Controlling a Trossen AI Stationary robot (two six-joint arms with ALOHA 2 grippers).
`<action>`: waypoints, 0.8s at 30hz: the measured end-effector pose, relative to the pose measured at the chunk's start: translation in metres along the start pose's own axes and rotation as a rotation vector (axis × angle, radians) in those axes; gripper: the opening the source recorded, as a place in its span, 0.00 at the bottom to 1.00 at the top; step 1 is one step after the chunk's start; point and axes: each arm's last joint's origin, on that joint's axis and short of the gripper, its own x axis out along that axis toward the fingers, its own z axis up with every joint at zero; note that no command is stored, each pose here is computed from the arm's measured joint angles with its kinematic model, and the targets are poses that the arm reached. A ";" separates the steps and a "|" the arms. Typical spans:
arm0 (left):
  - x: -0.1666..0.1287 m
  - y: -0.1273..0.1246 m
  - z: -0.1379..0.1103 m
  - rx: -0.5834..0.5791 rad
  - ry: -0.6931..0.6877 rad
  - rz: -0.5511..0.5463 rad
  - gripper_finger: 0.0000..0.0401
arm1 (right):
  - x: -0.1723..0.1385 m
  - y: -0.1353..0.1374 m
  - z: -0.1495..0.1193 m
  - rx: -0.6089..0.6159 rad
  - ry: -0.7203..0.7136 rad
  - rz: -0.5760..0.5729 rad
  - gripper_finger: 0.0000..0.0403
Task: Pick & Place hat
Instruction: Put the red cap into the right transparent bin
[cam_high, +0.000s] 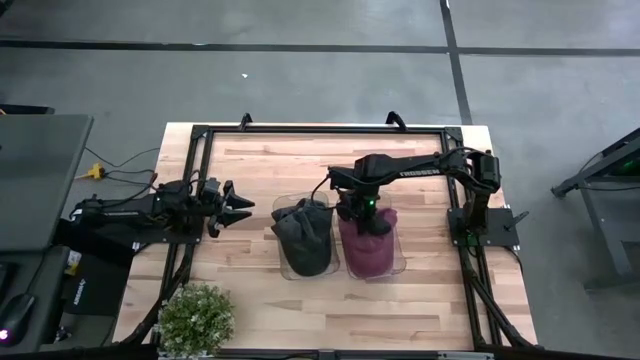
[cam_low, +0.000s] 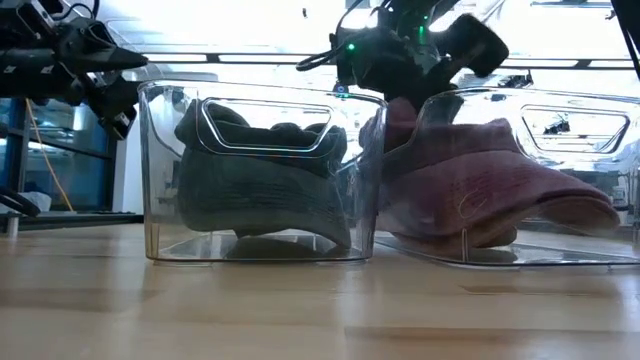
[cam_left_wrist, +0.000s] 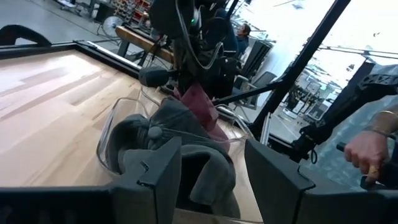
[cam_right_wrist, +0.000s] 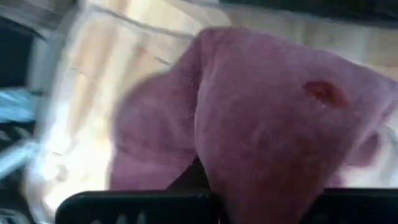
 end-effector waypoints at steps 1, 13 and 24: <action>0.000 0.000 -0.001 -0.001 0.008 0.004 0.42 | 0.000 -0.001 0.000 -0.017 0.015 -0.025 0.00; 0.000 0.001 -0.001 -0.001 0.011 0.019 0.42 | 0.001 -0.003 0.004 -0.150 0.037 -0.122 0.00; 0.000 0.001 -0.001 -0.005 0.011 0.019 0.42 | 0.001 -0.003 0.002 -0.101 0.057 -0.124 0.07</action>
